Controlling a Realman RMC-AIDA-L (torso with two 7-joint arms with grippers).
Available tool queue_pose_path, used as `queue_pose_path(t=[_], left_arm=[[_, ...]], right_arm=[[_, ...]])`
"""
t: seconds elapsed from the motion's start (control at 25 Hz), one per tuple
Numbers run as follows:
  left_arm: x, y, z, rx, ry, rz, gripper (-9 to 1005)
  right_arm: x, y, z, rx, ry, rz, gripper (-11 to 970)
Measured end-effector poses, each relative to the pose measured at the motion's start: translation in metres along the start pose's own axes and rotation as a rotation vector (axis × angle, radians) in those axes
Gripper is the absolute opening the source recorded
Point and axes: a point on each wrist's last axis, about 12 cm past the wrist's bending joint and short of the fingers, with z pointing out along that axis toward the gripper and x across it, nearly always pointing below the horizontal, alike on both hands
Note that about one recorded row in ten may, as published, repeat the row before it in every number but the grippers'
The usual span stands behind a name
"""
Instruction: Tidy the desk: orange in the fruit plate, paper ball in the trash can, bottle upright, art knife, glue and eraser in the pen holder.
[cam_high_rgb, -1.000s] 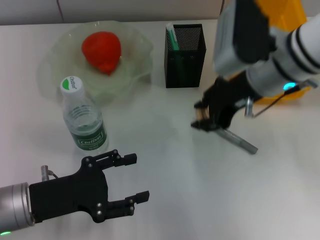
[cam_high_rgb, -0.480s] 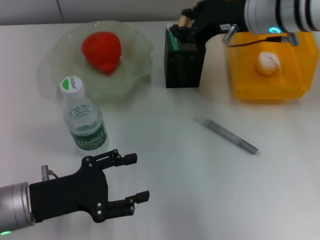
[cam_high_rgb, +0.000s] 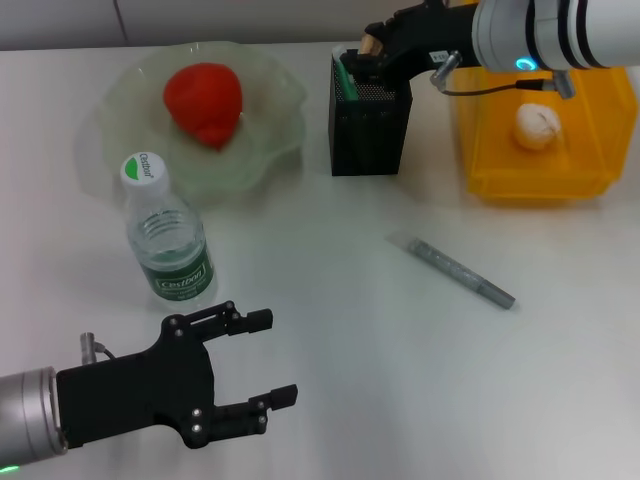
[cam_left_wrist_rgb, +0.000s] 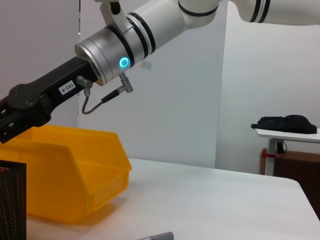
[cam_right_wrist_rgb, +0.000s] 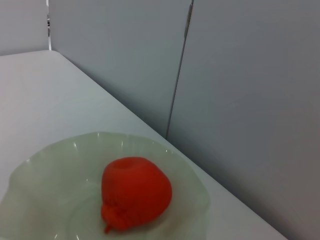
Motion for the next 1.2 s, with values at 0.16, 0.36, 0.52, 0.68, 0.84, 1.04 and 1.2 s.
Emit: queue_pose_path(t=[0.16,0.36,0.52,0.68,0.84,1.04,1.2], left_arm=[[0.001,-0.001,-0.001,-0.002,0.000,-0.002,770],[0.001,-0.001,-0.001,-0.001,-0.001,-0.002,770],[0.000,0.000,0.000,0.002,-0.001,-0.001,770],[0.000,0.000,0.000,0.002,-0.001,-0.003,770],[-0.001,0.000,0.000,0.003,-0.002,-0.003,770],[-0.001,0.000,0.000,0.004,-0.003,-0.003,770],[-0.001,0.000,0.000,0.004,-0.003,-0.001,770]], right_arm=[[0.003,0.000,-0.003,-0.001,0.005,0.015,429],[0.001,0.002,-0.014,-0.026,0.013,0.037,528],[-0.002,0.001,-0.027,-0.007,0.045,0.063,646],[-0.009,0.012,-0.052,-0.019,0.171,0.147,725],[-0.008,0.022,-0.065,-0.019,0.303,0.176,753],[0.007,0.032,-0.062,-0.059,0.468,0.182,788],[0.022,0.036,-0.051,-0.097,0.550,0.192,787]])
